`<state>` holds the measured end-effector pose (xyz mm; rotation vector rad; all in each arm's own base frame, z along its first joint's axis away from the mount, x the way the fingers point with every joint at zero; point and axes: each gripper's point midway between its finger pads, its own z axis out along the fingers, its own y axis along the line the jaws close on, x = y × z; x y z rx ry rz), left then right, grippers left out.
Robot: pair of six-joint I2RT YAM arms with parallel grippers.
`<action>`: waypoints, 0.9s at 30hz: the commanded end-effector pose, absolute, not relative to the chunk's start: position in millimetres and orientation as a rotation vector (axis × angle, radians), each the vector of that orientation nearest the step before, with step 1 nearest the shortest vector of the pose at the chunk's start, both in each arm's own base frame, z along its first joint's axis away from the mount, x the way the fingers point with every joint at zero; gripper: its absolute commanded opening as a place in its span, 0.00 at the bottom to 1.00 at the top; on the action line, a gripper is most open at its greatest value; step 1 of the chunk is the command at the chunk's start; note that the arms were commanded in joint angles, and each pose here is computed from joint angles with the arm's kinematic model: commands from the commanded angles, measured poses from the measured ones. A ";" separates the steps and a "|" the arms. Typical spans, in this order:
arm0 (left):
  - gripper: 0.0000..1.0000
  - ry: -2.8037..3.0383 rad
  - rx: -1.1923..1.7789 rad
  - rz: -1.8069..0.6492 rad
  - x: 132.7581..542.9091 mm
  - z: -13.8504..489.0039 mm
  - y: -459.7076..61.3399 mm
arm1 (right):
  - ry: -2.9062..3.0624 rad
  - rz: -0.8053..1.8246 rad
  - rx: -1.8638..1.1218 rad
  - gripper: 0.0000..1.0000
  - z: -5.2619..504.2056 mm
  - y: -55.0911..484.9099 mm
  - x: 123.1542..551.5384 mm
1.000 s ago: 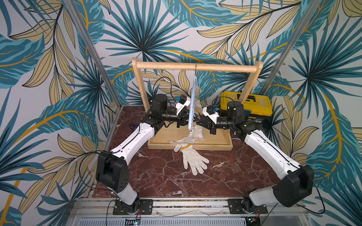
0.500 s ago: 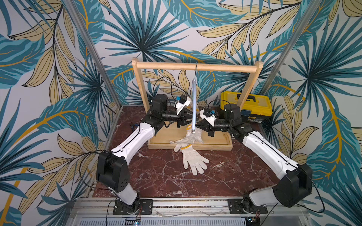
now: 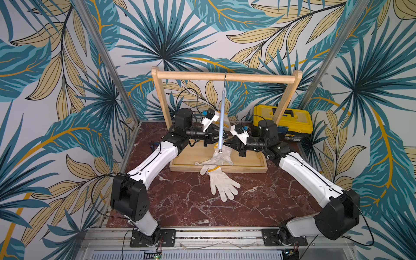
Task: Clip the gloves onto a hanger to dry
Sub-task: Clamp the glove onto the hanger.
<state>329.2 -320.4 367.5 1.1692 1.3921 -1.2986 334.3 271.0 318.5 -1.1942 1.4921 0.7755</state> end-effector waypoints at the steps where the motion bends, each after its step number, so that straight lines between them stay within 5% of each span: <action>1: 0.00 1.408 1.178 -1.328 325.2 365.0 -324.0 | 1.442 0.796 -1.176 0.00 335.2 272.3 327.5; 27: 0.00 1.422 1.153 -1.229 325.9 357.0 -318.0 | 1.423 0.885 -1.112 0.00 368.7 270.7 315.0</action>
